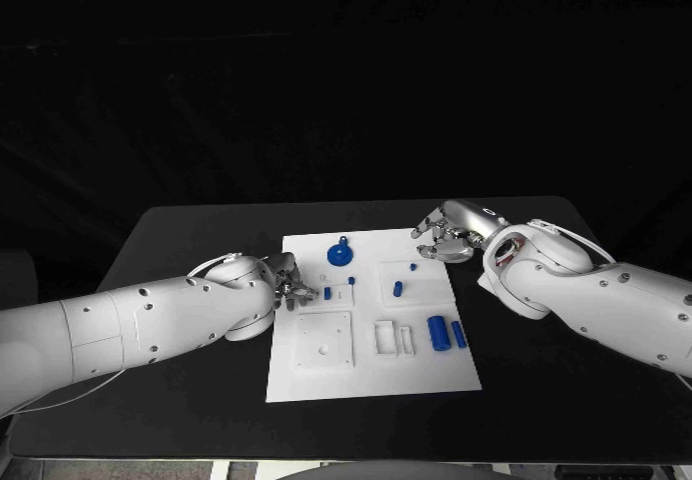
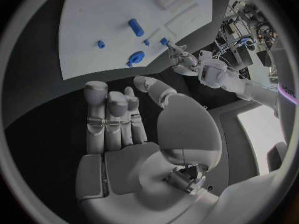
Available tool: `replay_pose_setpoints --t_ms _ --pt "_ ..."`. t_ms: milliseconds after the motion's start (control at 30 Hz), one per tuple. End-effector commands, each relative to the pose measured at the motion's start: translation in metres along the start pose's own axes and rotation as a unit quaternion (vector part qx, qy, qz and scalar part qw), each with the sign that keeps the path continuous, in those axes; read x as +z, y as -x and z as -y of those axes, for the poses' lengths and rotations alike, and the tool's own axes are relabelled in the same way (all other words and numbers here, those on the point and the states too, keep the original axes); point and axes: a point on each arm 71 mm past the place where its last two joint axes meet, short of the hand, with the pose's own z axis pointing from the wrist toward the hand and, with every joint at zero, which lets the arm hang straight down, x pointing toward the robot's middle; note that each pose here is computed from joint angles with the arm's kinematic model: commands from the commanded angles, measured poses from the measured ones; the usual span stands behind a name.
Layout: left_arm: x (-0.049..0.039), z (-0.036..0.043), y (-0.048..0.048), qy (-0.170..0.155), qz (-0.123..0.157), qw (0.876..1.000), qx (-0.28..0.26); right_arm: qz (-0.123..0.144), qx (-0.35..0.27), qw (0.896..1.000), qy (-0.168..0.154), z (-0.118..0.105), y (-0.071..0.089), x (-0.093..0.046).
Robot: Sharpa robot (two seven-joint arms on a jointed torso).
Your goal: Assemble the parts on the task board
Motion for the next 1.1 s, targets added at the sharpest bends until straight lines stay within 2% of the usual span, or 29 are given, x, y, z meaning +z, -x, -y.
replay_pose_setpoints --t_ms 33,433,700,1100 --pt "-0.0006 -0.0024 -0.0130 0.011 -0.037 0.999 0.013 -0.006 -0.001 1.000 0.004 -0.001 -0.001 0.000" --pt "-0.0005 -0.0027 -0.0129 0.010 -0.038 0.999 0.013 -0.006 -0.001 1.000 0.004 -0.001 -0.002 0.000" --pt "-0.0001 -0.0043 -0.0110 0.011 -0.028 1.000 0.007 -0.007 -0.001 1.000 0.004 -0.001 -0.002 0.000" --pt "-0.0020 -0.0122 -0.0049 0.009 -0.004 1.000 -0.015 -0.006 -0.001 1.000 0.003 0.000 -0.002 0.000"
